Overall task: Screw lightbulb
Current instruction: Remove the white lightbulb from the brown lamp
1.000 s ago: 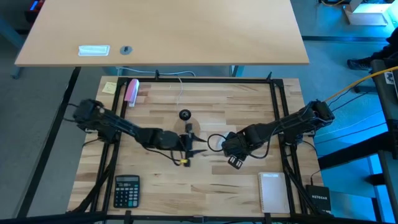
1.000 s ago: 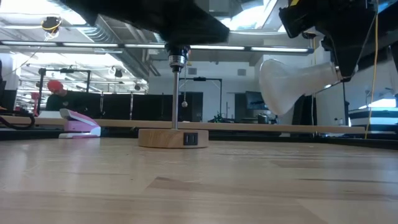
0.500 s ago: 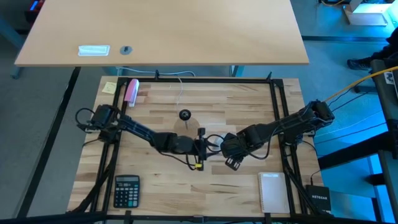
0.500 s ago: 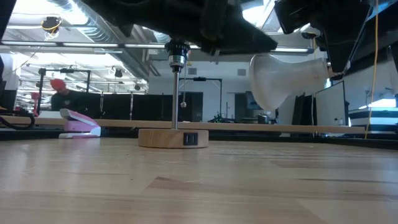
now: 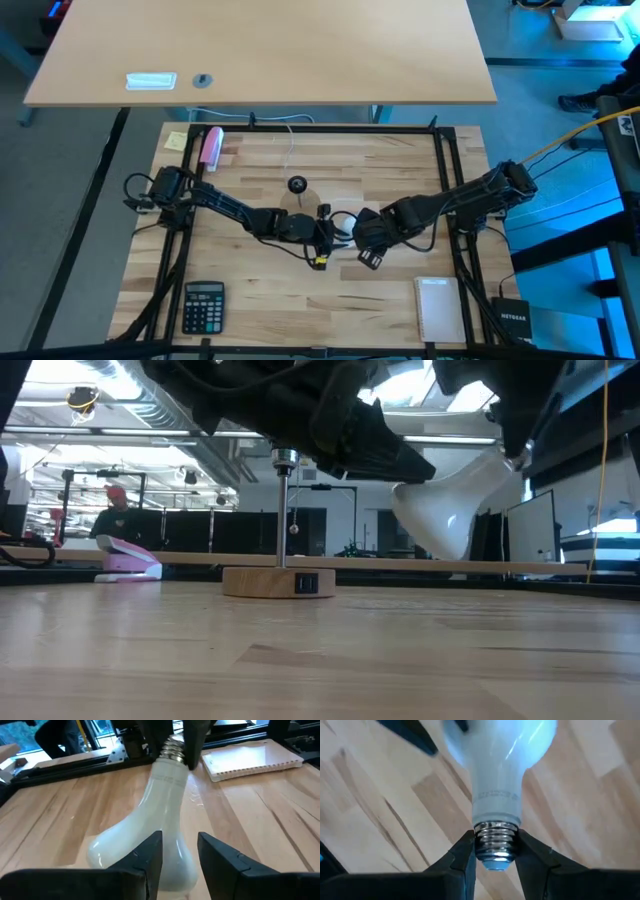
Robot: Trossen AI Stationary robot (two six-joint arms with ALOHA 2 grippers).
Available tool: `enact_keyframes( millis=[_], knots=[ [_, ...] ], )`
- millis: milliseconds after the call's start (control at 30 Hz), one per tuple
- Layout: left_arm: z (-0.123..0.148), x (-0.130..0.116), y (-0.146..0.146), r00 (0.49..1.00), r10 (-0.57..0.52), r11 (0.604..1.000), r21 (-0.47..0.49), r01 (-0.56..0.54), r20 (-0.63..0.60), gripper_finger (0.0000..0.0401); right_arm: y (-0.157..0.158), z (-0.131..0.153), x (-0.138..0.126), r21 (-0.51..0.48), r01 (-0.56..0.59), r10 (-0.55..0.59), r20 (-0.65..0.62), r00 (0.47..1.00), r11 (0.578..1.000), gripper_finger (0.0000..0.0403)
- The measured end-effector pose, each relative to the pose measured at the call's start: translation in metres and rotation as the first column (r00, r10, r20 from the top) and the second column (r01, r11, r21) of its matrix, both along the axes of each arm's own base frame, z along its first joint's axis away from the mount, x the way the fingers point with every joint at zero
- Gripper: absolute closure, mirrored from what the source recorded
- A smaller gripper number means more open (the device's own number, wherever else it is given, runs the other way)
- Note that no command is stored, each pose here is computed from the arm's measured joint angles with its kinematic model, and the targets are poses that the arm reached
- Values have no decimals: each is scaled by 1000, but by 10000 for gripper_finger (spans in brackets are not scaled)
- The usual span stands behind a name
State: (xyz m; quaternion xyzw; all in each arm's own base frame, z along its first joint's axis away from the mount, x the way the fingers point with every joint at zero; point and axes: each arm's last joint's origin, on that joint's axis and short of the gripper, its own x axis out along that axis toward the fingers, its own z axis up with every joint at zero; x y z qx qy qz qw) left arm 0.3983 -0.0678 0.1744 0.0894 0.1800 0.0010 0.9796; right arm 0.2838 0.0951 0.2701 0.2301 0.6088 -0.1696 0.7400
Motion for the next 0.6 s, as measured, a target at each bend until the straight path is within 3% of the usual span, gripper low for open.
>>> enact_keyframes(
  millis=[400, 600],
  knots=[
    [-2, 0, -1, 999, -27, 999, -25, 26, -18, 286, -4, 7, 10, -198, 77, -43, 172, 984, 977, 296],
    [-3, -2, -4, 999, -24, 998, -62, 22, -34, 286, -4, 7, 10, -199, 84, -51, 168, 984, 976, 296]
  ],
)
